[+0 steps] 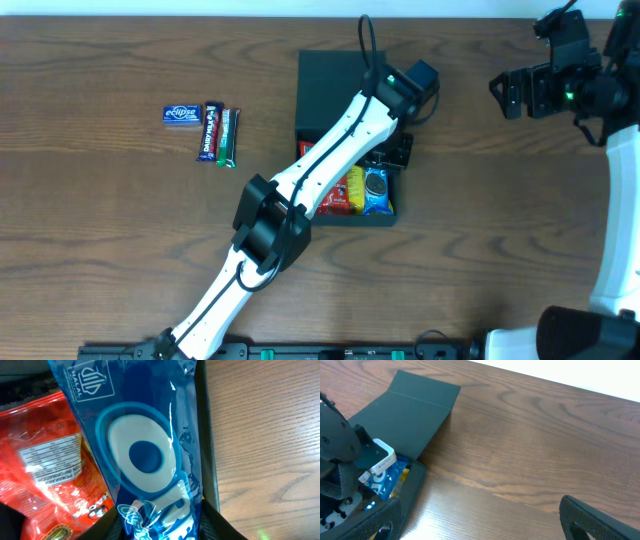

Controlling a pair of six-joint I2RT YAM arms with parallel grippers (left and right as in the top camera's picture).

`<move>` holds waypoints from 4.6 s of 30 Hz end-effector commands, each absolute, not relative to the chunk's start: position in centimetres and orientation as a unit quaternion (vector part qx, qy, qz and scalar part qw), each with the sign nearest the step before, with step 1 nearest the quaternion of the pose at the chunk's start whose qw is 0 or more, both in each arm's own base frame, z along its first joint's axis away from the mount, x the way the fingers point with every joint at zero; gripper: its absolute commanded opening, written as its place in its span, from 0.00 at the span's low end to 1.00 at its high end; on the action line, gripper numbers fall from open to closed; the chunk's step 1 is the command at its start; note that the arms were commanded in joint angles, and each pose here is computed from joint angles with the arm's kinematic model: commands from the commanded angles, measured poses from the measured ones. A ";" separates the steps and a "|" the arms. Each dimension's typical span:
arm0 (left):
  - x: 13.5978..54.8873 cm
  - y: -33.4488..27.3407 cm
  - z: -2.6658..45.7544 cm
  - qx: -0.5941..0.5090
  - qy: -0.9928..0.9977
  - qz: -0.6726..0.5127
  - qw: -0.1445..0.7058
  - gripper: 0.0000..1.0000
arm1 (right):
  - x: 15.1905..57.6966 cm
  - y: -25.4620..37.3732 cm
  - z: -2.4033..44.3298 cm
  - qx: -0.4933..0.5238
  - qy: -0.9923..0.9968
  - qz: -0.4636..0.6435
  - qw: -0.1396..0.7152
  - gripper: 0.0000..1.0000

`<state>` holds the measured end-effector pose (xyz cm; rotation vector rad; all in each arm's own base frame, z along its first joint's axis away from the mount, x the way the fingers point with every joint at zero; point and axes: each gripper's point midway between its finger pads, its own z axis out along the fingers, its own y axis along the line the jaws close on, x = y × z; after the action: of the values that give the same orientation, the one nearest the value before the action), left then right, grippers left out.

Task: Pack container
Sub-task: 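Lower the Oreo pack upright into the box's right side, release, then withdraw the left gripper back toward the remaining bars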

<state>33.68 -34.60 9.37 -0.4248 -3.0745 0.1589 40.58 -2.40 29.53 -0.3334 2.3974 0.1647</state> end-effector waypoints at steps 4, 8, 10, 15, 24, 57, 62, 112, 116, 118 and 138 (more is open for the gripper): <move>33.4 -35.0 8.9 -0.122 -0.990 0.058 0.025 0.38 | 40.6 -2.3 29.6 -0.133 0.923 0.071 0.353 0.99; 33.5 -35.1 8.9 -0.113 -0.992 0.060 0.022 0.38 | 40.5 -2.0 29.7 -0.135 0.922 0.079 0.354 0.99; 33.6 -35.1 8.9 -0.114 -0.991 0.061 0.021 0.40 | 40.5 -2.0 29.7 -0.135 0.922 0.079 0.355 0.99; 33.5 -35.2 8.9 -0.114 -0.991 0.061 0.022 0.53 | 40.5 -2.0 29.7 -0.135 0.922 0.079 0.354 0.99; 33.5 -35.0 9.3 -0.113 -0.992 0.061 0.021 0.80 | 40.6 -2.0 29.7 -0.135 0.922 0.079 0.355 0.99; 36.4 -31.9 7.7 -0.078 -0.997 0.026 0.005 0.06 | 40.6 -2.0 29.7 -0.136 0.922 0.079 0.355 0.99; 36.0 -32.8 7.0 -0.081 -0.996 0.044 0.013 0.06 | 40.6 -2.0 29.7 -0.136 0.922 0.079 0.355 0.99; 46.5 -11.0 21.8 0.064 -0.978 -0.081 -0.180 0.06 | 40.9 -2.1 30.0 -0.136 0.919 0.076 0.362 0.99; 47.3 -3.7 20.3 0.132 -0.981 -0.042 -0.134 0.06 | 41.2 -2.2 30.3 -0.138 0.916 0.073 0.370 0.99; 47.3 -1.7 19.2 0.143 -0.983 -0.025 -0.113 0.06 | 41.2 -2.2 30.3 -0.138 0.915 0.073 0.372 0.99; 45.7 -0.3 13.7 0.164 -0.982 0.087 -0.016 0.06 | 41.4 -2.3 30.4 -0.142 0.914 0.067 0.374 0.99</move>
<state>46.10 0.47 12.96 0.4956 -3.1455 0.1294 41.34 -2.07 30.28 -0.3495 2.3474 0.1797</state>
